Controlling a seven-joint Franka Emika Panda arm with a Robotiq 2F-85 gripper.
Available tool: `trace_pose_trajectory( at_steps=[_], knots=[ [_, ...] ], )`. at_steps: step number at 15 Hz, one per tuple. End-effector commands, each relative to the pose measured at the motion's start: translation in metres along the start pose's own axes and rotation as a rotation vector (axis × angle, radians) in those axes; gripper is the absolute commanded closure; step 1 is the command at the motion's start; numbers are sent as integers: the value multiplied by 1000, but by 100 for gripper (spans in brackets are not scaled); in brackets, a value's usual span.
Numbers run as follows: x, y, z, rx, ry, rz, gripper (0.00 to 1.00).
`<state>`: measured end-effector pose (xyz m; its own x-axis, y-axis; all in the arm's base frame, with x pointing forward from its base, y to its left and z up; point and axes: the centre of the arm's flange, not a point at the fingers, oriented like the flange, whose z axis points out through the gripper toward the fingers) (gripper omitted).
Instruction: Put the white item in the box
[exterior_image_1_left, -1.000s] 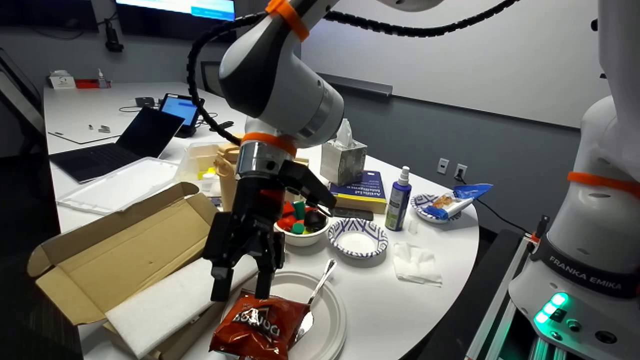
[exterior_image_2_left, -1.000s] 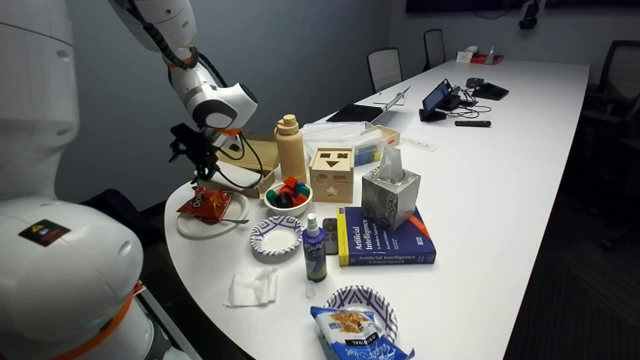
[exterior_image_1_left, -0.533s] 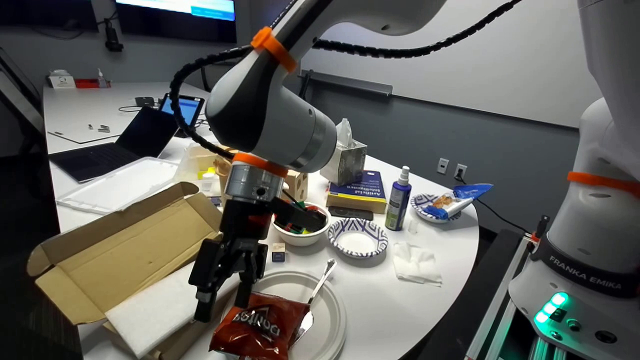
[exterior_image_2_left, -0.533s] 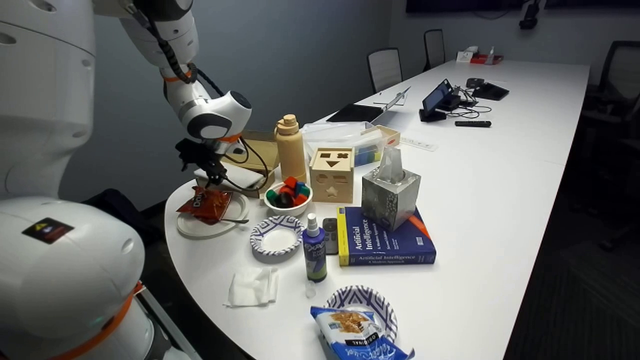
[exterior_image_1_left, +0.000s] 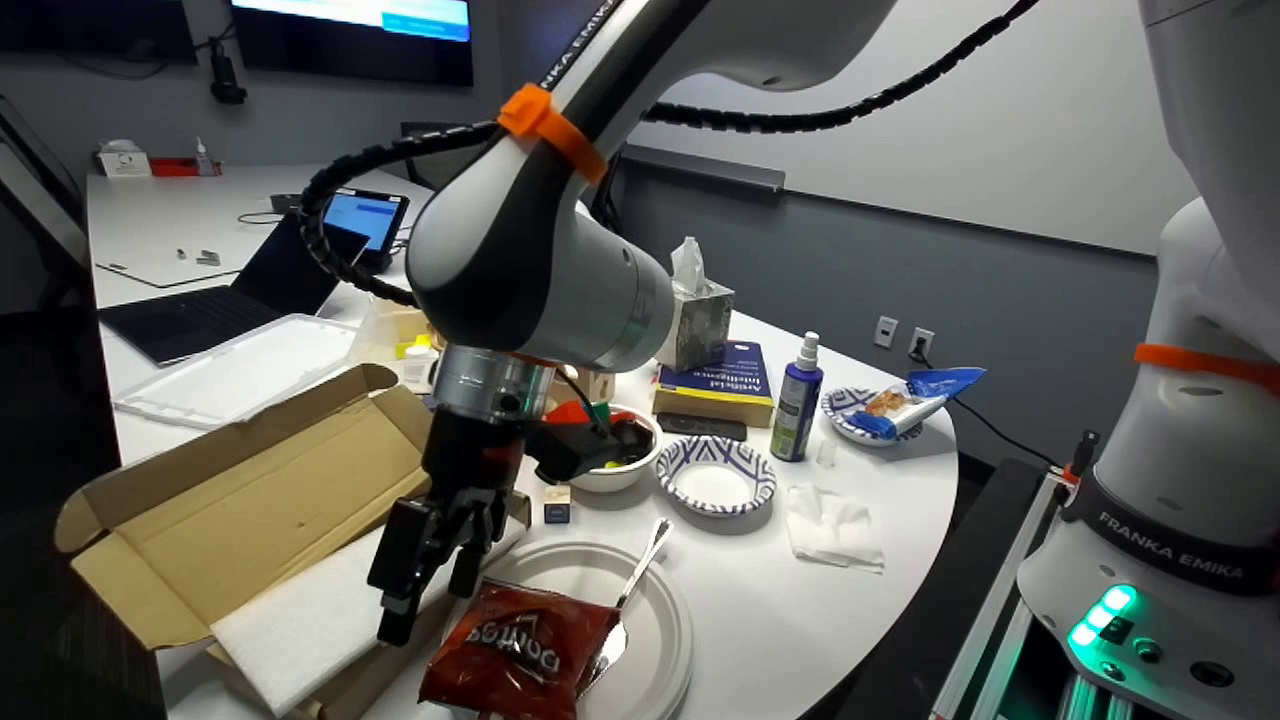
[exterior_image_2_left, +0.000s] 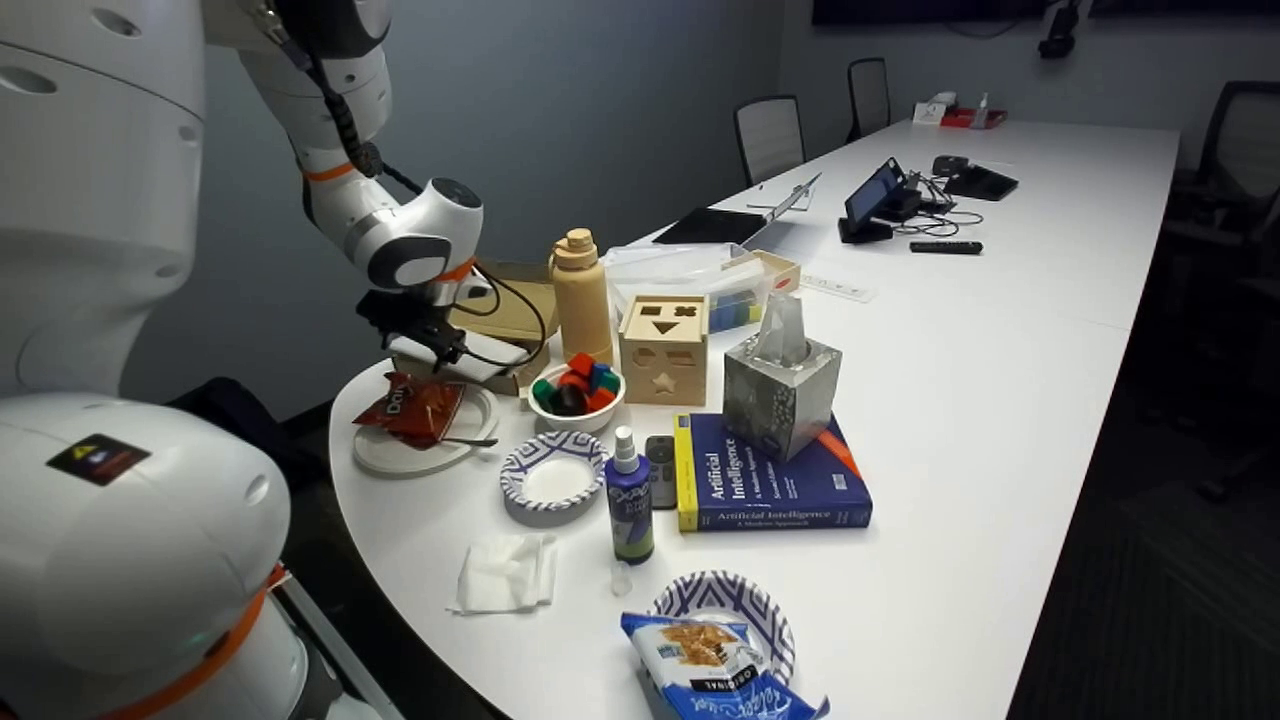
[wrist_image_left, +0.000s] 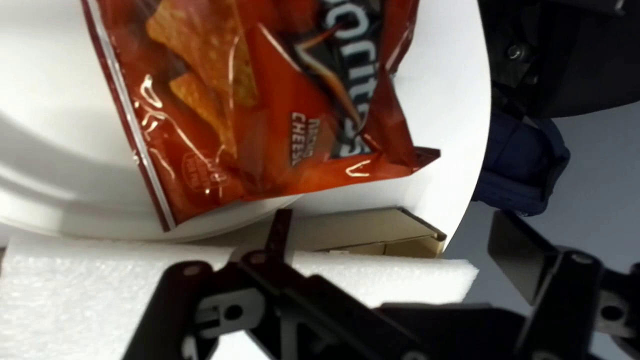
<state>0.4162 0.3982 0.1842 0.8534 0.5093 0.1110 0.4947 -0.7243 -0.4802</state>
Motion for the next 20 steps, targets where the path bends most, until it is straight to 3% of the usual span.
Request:
trace_pose_trajectory(
  at_steps=[1, 20],
  knots=[
    [4, 4, -2, -70, 13, -16, 0],
    [12, 21, -16, -239, -20, -32, 0]
  ],
)
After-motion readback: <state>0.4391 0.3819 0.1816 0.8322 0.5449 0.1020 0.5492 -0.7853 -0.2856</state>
